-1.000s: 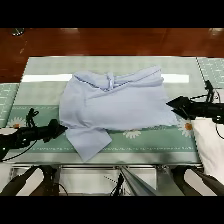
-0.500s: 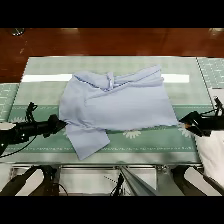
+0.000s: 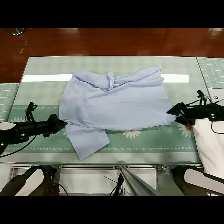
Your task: Fold the shirts.
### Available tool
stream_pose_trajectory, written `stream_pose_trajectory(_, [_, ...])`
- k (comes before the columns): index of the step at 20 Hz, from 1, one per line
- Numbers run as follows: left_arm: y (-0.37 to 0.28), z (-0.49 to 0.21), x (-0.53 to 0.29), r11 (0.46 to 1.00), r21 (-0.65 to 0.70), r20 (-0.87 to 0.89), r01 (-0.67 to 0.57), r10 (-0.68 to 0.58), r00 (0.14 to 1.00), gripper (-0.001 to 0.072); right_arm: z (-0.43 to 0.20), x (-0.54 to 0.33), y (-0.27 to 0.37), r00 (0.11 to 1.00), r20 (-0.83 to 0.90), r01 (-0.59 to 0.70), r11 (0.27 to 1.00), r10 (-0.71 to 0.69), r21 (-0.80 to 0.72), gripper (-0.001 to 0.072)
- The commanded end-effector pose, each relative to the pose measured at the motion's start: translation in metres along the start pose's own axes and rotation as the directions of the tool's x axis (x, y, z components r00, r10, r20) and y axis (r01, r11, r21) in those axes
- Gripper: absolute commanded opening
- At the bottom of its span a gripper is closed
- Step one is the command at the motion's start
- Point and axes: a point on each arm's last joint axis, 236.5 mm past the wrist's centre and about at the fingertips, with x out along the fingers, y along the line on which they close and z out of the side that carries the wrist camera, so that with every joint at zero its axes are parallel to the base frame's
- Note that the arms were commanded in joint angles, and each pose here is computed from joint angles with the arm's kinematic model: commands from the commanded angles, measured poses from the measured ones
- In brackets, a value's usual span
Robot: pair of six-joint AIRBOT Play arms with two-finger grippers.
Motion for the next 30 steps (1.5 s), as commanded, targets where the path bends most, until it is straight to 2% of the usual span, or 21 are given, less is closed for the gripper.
stream_pose_trajectory(1, [0.0, 0.0, 0.0, 1.0, 0.0, 0.0, 0.0, 0.0, 1.0, 0.0022, 0.001, 0.022, 0.013, 0.998, -0.053, 0.017, 0.999, -0.019, -0.035, 0.034])
stream_pose_trajectory(2, [-0.001, 0.001, 0.0, 1.0, 0.001, 0.001, 0.001, -0.001, 1.0, 0.0022, 0.001, 0.023, 0.019, 0.998, -0.057, 0.014, 0.997, -0.018, -0.072, 0.0009])
stream_pose_trajectory(5, [-0.028, 0.023, -0.014, 0.997, 0.057, 0.04, 0.045, -0.048, 0.998, 0.0021, 0.022, -0.009, 0.056, 0.999, -0.039, -0.025, 0.983, 0.018, -0.181, 0.0019])
stream_pose_trajectory(8, [-0.13, 0.093, -0.075, 0.955, 0.21, 0.232, 0.208, -0.255, 0.939, 0.0021, 0.076, -0.099, 0.134, 0.983, 0.156, -0.043, 0.941, 0.1, -0.337, 0.0019])
stream_pose_trajectory(10, [-0.215, 0.133, -0.144, 0.885, 0.389, 0.355, 0.257, -0.402, 0.844, 0.0021, 0.103, -0.185, 0.198, 0.926, 0.327, -0.02, 0.891, 0.187, -0.453, 0.0019])
stream_pose_trajectory(12, [-0.287, 0.147, -0.218, 0.798, 0.566, 0.434, 0.207, -0.502, 0.748, 0.002, 0.107, -0.277, 0.259, 0.824, 0.484, 0.039, 0.823, 0.294, -0.566, 0.0019])
stream_pose_trajectory(14, [-0.348, 0.139, -0.29, 0.719, 0.686, 0.488, 0.111, -0.568, 0.663, 0.002, 0.083, -0.36, 0.307, 0.704, 0.589, 0.113, 0.757, 0.396, -0.644, 0.0019])
stream_pose_trajectory(16, [-0.38, 0.116, -0.337, 0.672, 0.74, 0.526, -0.021, -0.559, 0.641, 0.002, 0.044, -0.417, 0.33, 0.598, 0.652, 0.187, 0.71, 0.465, -0.678, 0.0019])
stream_pose_trajectory(18, [-0.385, 0.088, -0.366, 0.644, 0.745, 0.573, -0.177, -0.481, 0.664, 0.002, -0.003, -0.441, 0.326, 0.563, 0.686, 0.252, 0.695, 0.461, -0.674, 0.0019])
stream_pose_trajectory(20, [-0.367, 0.063, -0.387, 0.637, 0.695, 0.65, -0.334, -0.358, 0.67, 0.002, -0.046, -0.452, 0.316, 0.535, 0.709, 0.298, 0.683, 0.459, -0.667, 0.0019])
stream_pose_trajectory(23, [-0.334, 0.028, -0.427, 0.634, 0.563, 0.788, -0.531, -0.218, 0.575, 0.002, -0.099, -0.473, 0.293, 0.459, 0.78, 0.398, 0.687, 0.425, -0.608, 0.0019])
stream_pose_trajectory(24, [-0.328, 0.014, -0.44, 0.643, 0.524, 0.821, -0.559, -0.208, 0.531, 0.002, -0.117, -0.481, 0.288, 0.432, 0.795, 0.423, 0.683, 0.425, -0.595, 0.0019])
stream_pose_trajectory(26, [-0.329, -0.02, -0.459, 0.621, 0.512, 0.846, -0.593, -0.246, 0.473, 0.002, -0.15, -0.493, 0.281, 0.387, 0.816, 0.451, 0.684, 0.43, -0.574, 0.0019])
stream_pose_trajectory(28, [-0.33, -0.051, -0.47, 0.599, 0.54, 0.836, -0.59, -0.304, 0.457, 0.002, -0.175, -0.497, 0.269, 0.366, 0.834, 0.467, 0.693, 0.414, -0.549, 0.0019])
stream_pose_trajectory(30, [-0.32, -0.06, -0.474, 0.593, 0.539, 0.837, -0.598, -0.297, 0.46, 0.002, -0.187, -0.496, 0.261, 0.361, 0.843, 0.471, 0.702, 0.398, -0.534, 0.0019])
